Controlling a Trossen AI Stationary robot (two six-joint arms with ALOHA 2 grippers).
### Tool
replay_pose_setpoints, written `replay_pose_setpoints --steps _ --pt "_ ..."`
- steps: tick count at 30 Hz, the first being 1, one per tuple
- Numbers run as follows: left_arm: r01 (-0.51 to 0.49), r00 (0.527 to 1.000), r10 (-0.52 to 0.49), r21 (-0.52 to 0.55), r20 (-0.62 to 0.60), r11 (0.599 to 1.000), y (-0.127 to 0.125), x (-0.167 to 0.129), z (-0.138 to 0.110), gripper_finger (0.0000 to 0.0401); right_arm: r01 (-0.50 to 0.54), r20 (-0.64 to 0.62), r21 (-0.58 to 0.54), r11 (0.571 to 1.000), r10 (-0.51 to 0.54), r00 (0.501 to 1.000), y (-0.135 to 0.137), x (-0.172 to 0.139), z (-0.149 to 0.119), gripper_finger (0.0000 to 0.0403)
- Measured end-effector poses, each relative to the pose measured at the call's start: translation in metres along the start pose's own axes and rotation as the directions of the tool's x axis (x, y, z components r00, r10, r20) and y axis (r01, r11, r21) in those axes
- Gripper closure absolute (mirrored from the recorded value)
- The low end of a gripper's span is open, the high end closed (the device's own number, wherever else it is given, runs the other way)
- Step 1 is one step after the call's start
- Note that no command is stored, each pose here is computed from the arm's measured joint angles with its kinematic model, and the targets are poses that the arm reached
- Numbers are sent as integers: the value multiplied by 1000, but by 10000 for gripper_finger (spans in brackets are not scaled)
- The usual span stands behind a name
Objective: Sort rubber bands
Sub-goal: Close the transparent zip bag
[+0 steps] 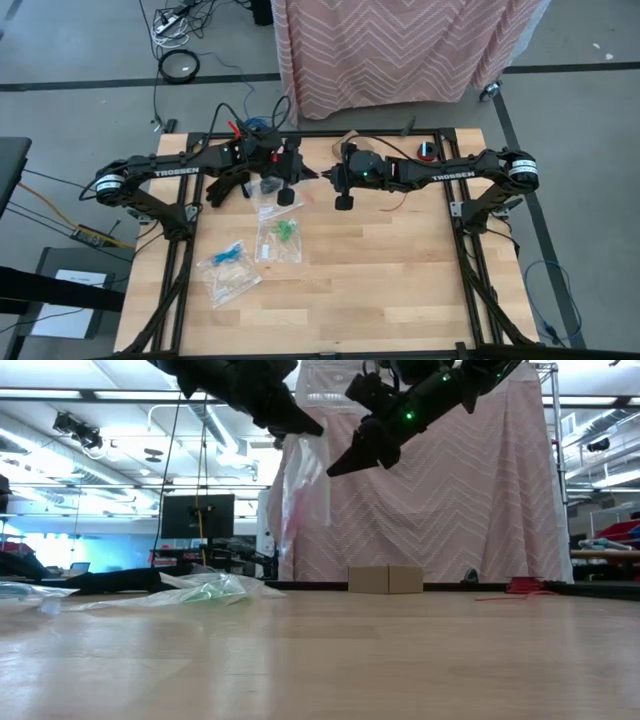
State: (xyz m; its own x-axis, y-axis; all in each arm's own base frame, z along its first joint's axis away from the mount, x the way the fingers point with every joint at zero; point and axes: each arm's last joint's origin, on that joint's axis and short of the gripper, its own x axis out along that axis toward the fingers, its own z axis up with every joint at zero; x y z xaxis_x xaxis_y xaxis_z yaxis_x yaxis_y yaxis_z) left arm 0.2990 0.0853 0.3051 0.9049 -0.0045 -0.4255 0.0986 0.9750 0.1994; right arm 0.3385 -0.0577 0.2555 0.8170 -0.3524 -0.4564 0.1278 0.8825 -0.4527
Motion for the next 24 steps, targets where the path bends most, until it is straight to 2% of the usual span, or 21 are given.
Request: replay_pose_setpoints --steps 4,10,16,21,24 --pt "19 999 -19 -7 -51 1000 -2 -1 -5 401 -4 1 -3 1000 4 1000 0 -1 0 385" --pt "20 998 -20 6 -58 1000 -1 -1 -6 401 -28 57 -2 1000 28 998 0 -2 5 309" --pt "36 998 -38 25 53 999 8 -3 1 401 -49 83 -34 998 52 995 4 -5 9 246" --pt "58 984 -56 -1 168 998 22 -8 4 401 -42 89 -33 999 44 995 0 -14 12 235" --pt "69 972 -60 -32 225 997 26 -9 -8 401 -17 93 -41 999 21 995 -4 -24 15 236"
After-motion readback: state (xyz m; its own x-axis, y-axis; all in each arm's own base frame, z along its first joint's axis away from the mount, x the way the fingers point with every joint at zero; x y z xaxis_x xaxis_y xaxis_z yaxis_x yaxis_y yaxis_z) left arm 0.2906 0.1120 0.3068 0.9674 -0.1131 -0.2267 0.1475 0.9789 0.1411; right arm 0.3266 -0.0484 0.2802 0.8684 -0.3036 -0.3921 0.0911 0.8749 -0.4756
